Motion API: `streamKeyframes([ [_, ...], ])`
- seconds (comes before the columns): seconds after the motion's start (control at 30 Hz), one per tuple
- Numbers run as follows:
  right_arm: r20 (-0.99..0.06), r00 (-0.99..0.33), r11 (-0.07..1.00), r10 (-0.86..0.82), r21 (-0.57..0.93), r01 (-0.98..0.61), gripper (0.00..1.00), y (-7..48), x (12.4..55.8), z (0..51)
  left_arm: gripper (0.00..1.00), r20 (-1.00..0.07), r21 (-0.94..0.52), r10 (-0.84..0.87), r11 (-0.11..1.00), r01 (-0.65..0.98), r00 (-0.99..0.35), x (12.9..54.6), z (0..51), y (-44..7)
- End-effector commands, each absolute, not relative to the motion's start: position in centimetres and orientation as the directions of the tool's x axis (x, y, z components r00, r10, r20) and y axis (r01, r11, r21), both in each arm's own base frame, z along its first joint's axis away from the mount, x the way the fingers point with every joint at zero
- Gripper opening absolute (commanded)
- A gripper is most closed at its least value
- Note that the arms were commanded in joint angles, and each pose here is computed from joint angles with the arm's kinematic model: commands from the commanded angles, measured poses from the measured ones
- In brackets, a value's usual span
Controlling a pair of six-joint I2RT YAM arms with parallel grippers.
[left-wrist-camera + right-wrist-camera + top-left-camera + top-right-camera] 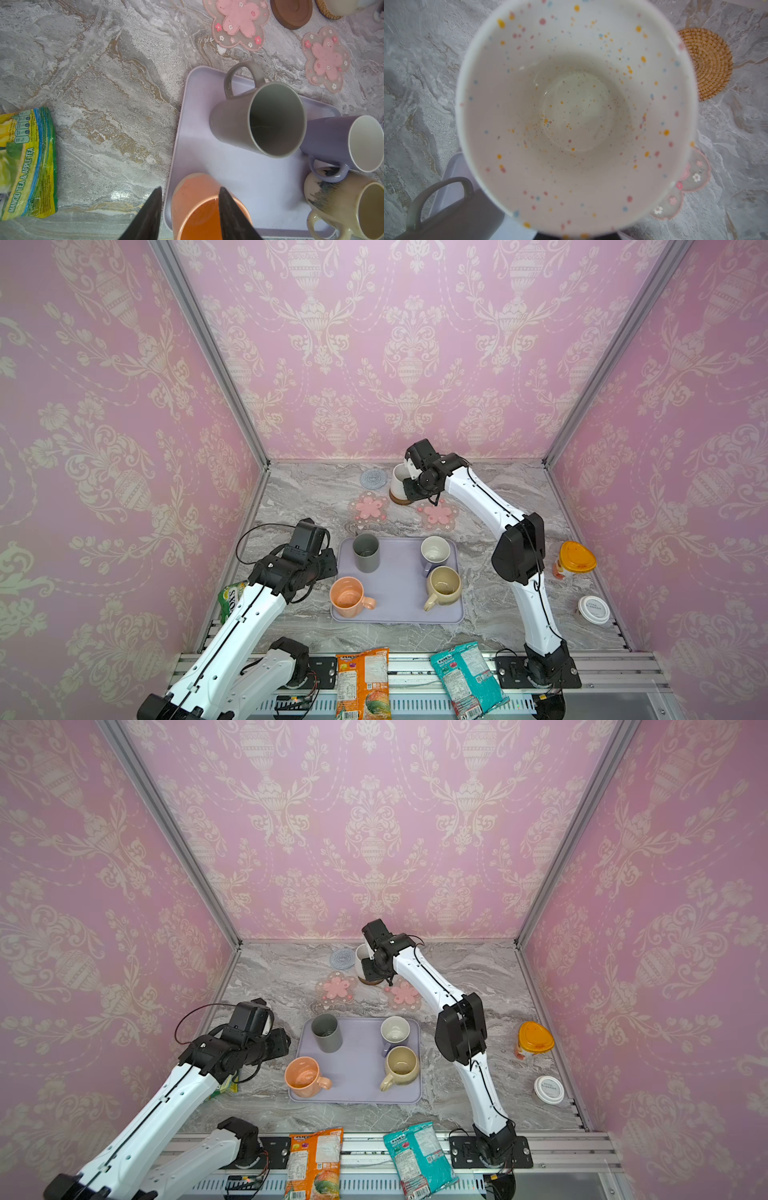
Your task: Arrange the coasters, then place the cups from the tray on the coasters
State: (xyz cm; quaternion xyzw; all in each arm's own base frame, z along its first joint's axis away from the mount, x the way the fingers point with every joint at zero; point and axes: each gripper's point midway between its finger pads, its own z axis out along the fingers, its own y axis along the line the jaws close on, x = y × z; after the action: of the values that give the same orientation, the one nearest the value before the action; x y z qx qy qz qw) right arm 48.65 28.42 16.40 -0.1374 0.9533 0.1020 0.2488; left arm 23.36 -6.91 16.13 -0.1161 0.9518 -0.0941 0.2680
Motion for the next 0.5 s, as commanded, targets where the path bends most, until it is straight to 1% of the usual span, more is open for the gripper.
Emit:
streamKeyframes([
  [0.0,-0.600,-0.791,0.944,-0.119,0.179,-0.278,0.00,28.8,50.8,20.4,0.47,-0.536,-0.194,-0.222,0.971,-0.138,-0.814,24.2,17.3,-6.5],
  [0.23,-0.609,-0.789,0.950,-0.084,0.189,-0.248,0.00,28.7,52.4,19.6,0.47,-0.554,-0.179,-0.216,0.974,-0.138,-0.804,25.4,18.1,-6.0],
  [0.47,-0.613,-0.789,0.957,-0.041,0.203,-0.207,0.00,28.8,54.3,18.7,0.47,-0.534,-0.186,-0.228,0.971,-0.150,-0.814,26.0,17.4,-5.8],
])
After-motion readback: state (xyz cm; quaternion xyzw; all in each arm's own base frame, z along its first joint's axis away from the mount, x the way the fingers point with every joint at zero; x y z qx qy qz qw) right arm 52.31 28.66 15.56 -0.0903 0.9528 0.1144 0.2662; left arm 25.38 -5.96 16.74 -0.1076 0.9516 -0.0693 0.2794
